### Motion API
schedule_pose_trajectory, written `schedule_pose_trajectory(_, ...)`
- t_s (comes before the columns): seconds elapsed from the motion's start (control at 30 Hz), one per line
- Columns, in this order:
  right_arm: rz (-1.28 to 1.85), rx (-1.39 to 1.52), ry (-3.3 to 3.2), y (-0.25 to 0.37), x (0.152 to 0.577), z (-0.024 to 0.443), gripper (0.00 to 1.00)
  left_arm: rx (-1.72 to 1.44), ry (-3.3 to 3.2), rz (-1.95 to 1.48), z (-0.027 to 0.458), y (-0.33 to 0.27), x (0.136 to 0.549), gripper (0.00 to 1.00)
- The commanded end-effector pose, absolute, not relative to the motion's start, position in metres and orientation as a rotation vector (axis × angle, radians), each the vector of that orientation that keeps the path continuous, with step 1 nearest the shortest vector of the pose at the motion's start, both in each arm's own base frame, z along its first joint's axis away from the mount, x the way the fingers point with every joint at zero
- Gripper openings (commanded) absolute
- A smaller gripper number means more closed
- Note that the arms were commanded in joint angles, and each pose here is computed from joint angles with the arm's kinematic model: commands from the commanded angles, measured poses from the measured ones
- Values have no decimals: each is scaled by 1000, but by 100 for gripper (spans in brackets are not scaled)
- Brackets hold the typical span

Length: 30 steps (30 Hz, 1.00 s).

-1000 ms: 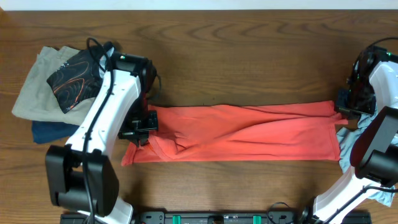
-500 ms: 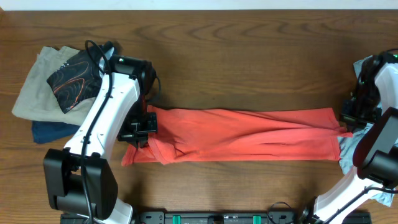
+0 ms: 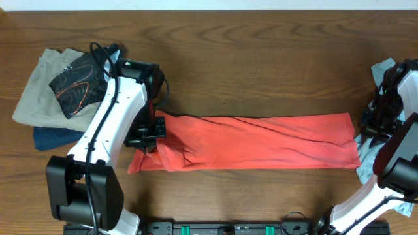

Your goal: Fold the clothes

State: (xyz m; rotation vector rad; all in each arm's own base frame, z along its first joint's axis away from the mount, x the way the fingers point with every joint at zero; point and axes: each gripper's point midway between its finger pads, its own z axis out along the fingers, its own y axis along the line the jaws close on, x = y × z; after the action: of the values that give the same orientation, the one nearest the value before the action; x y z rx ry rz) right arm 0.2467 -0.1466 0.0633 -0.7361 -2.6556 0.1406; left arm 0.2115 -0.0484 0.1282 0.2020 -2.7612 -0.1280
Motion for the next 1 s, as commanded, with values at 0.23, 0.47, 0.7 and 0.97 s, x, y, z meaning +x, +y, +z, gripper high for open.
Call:
schedule_pose_trajectory(0.23, -224, -647, -2815, -112, 283, 44, 11, 203, -2790, -135, 127, -47, 215, 6)
schedule_pose_trajectory(0.47, -234, -598, -2847, -96, 280, 7, 9, 223, -2862, 17, 121, -66, 235, 6)
schedule_pose_trajectory(0.7, -228, -583, -2866, -90, 275, -12, 9, 223, -2996, 232, 115, -92, 273, 6)
schedule_pose_trajectory(0.97, -228, -583, -2866, -91, 275, -12, 8, 213, -3099, 241, 92, -106, 303, 6)
